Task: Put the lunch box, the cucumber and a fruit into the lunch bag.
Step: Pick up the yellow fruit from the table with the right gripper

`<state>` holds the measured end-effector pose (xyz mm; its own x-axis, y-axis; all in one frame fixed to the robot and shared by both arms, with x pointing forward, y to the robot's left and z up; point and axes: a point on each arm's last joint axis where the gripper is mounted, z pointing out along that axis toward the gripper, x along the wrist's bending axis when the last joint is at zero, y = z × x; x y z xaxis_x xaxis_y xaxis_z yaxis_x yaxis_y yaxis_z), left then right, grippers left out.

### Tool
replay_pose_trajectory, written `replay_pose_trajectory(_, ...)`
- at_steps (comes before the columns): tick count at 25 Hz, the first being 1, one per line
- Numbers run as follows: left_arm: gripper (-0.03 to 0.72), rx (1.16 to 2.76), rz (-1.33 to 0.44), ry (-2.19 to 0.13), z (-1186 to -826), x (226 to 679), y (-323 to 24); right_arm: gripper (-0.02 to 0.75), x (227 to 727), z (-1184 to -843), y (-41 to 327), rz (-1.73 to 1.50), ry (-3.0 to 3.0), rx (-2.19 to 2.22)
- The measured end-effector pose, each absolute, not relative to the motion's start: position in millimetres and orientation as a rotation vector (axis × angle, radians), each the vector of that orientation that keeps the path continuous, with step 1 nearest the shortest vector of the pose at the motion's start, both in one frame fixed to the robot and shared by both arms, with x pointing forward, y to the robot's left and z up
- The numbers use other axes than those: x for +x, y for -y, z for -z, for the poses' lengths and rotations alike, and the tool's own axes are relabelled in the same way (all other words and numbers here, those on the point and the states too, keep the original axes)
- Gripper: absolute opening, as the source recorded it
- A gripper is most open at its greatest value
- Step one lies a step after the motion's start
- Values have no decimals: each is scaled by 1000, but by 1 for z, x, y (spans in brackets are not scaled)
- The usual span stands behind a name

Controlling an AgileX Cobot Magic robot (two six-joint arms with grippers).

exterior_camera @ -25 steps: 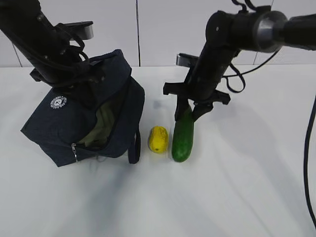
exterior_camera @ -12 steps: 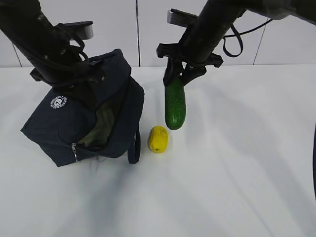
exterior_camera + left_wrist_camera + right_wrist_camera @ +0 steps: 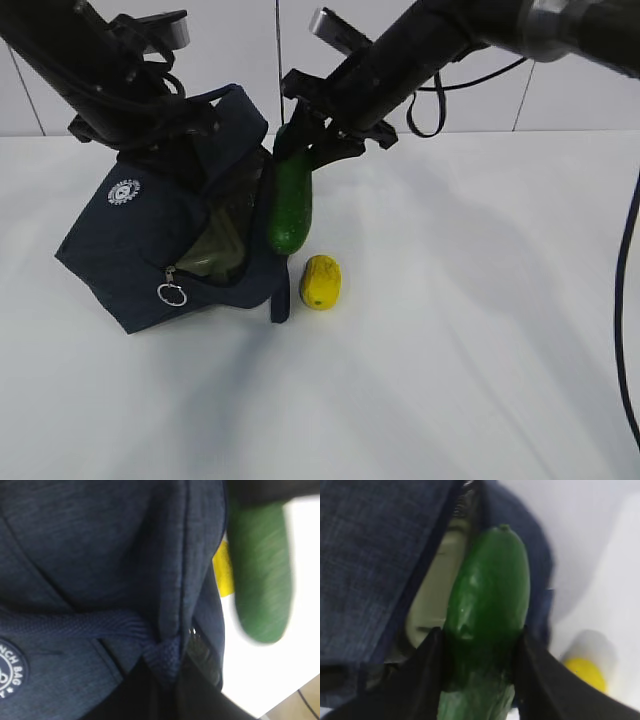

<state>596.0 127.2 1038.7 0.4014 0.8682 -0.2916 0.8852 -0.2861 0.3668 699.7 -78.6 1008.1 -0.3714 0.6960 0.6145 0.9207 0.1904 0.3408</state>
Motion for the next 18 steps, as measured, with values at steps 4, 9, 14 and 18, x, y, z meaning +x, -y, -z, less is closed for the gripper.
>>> replay_pose_trajectory(4,-8,2178,54,-1492,-1042,597,-126,294,704,-987,65,1036,2046,-1445)
replay_pose_trajectory(9,-8,2184,60,-1494,-1041,596,-126,294,704,-978,50,1134,1999,-1372)
replay_pose_trajectory(14,-8,2183,60,-1493,-1042,596,-126,294,710,-958,42,1182,1865,-1381)
replay_pose_trajectory(18,-8,2183,60,-1493,-1042,596,-126,294,713,-945,37,1219,1768,-1365)
